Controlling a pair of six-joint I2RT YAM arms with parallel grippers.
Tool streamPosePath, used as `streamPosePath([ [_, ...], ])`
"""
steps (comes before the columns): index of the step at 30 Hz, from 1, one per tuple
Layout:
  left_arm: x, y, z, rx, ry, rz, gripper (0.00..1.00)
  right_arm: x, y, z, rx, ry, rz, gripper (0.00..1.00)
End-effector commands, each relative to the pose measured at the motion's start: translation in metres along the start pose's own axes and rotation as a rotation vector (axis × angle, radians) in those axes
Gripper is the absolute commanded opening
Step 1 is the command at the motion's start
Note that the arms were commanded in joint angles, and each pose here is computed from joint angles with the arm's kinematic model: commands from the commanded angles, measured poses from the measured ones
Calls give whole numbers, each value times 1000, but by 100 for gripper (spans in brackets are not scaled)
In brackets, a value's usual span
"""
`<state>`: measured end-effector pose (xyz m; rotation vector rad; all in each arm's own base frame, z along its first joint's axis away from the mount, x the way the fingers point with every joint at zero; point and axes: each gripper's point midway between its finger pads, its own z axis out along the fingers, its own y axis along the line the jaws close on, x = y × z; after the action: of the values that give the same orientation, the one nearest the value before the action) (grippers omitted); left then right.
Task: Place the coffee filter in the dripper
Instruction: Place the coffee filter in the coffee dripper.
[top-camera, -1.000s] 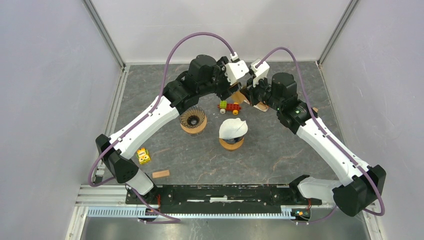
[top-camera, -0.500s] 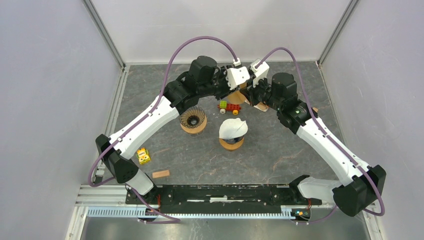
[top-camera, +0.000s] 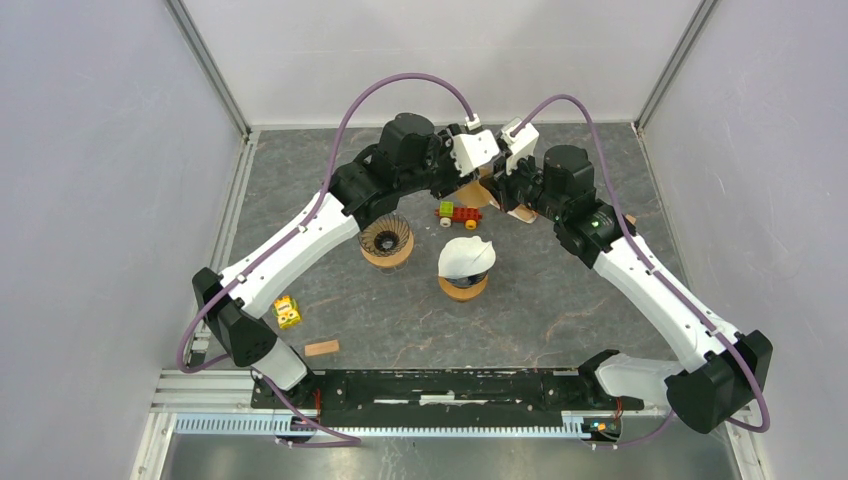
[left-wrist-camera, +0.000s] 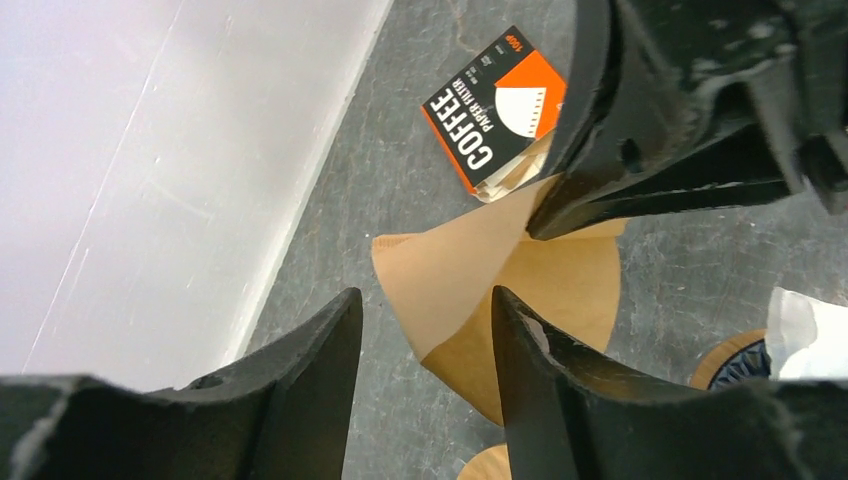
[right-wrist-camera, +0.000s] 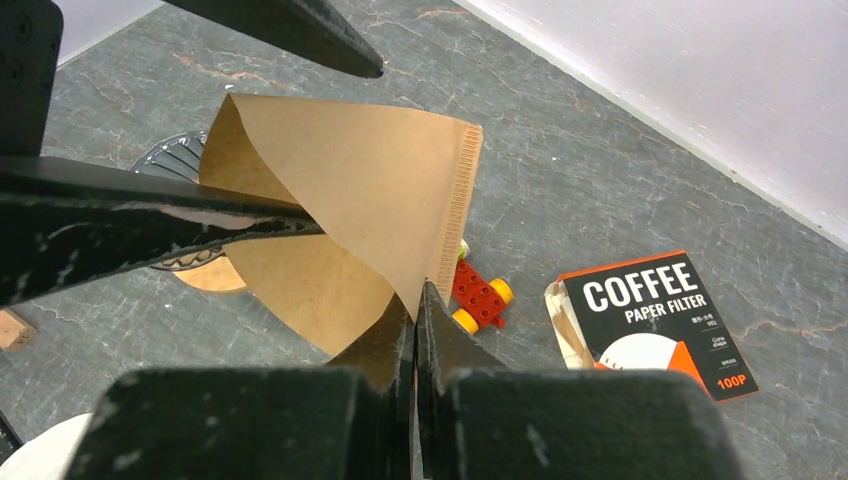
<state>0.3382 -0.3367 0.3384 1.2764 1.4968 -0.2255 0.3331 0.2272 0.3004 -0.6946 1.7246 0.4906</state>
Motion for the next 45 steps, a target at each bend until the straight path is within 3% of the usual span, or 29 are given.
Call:
streamPosePath([
  [1,-21,22,-19,-105,-61,-9,60,-35,2,-11,-5,-97,-28,0],
  [8,-15,16,-13,-83,-51,-19,64,-36,3,-13,-8,-104,-27,0],
  [18,-17,13,-12,-69,-60,-38,46,-35,3,-10,-11,-96,-24,0],
  [28,-19,14,-14,-78,-62,-56,61,-35,3,-11,-7,-98,-28,0],
  [33,-15,13,-14,-76,-50,-47,62,-35,3,-10,-9,-99,-24,0],
  [45,-15,12,-14,-71,-52,-46,45,-34,2,-9,-4,-97,-22,0],
])
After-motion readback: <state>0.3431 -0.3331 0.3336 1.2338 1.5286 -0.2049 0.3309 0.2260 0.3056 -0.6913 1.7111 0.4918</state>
